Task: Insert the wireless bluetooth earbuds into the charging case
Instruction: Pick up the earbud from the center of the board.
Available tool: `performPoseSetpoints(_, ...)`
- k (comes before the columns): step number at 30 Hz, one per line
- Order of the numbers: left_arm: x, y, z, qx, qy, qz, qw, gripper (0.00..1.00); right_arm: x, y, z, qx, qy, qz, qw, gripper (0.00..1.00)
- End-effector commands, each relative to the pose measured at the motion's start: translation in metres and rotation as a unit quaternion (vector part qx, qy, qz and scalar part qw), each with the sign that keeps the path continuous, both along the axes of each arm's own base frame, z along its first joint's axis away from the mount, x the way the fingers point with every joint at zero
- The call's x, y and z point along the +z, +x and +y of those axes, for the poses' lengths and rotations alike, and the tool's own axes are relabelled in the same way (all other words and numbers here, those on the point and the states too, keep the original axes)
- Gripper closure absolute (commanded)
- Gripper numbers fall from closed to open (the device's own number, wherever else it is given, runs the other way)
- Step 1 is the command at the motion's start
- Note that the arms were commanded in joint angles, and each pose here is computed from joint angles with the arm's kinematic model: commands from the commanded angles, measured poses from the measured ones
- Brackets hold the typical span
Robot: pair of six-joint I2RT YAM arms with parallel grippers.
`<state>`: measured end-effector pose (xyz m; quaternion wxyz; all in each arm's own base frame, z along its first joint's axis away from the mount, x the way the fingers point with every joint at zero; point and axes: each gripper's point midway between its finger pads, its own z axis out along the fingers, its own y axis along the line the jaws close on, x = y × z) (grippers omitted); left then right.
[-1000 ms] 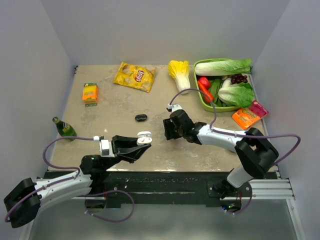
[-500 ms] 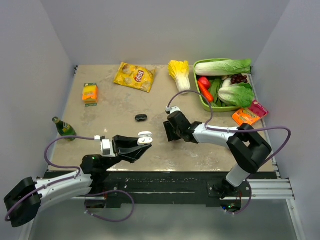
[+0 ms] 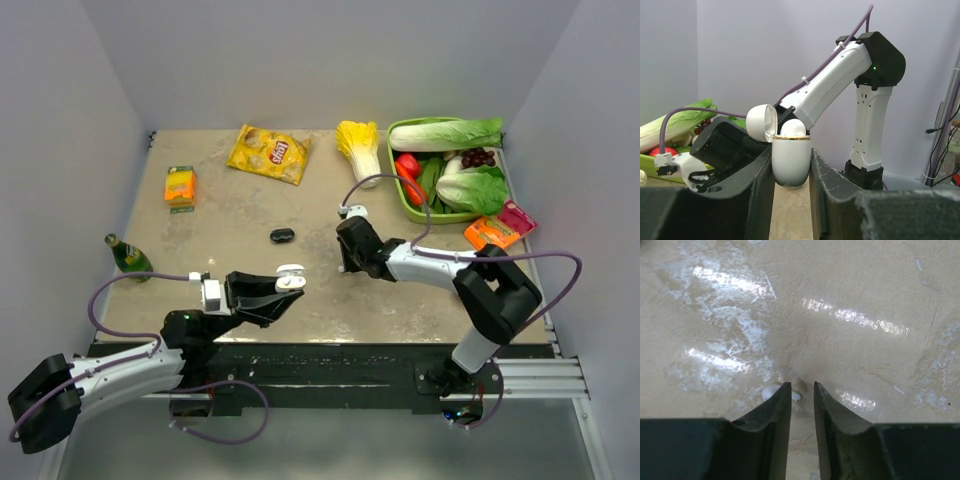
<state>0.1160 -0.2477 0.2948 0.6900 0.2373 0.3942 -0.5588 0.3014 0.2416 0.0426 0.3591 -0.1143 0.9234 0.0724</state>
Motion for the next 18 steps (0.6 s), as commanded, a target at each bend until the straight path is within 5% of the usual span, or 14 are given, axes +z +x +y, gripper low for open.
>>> performPoseSetpoints(1,0.018,-0.014,0.017,0.001,-0.053,-0.042,0.998,1.00,-0.004,0.016,0.002,-0.027,-0.005,-0.002,1.000,0.79)
performPoseSetpoints(18,0.018,-0.015,0.019,0.001,-0.055,-0.041,0.998,1.00,-0.030,-0.027,0.004,-0.002,0.015,0.036,0.999,0.89)
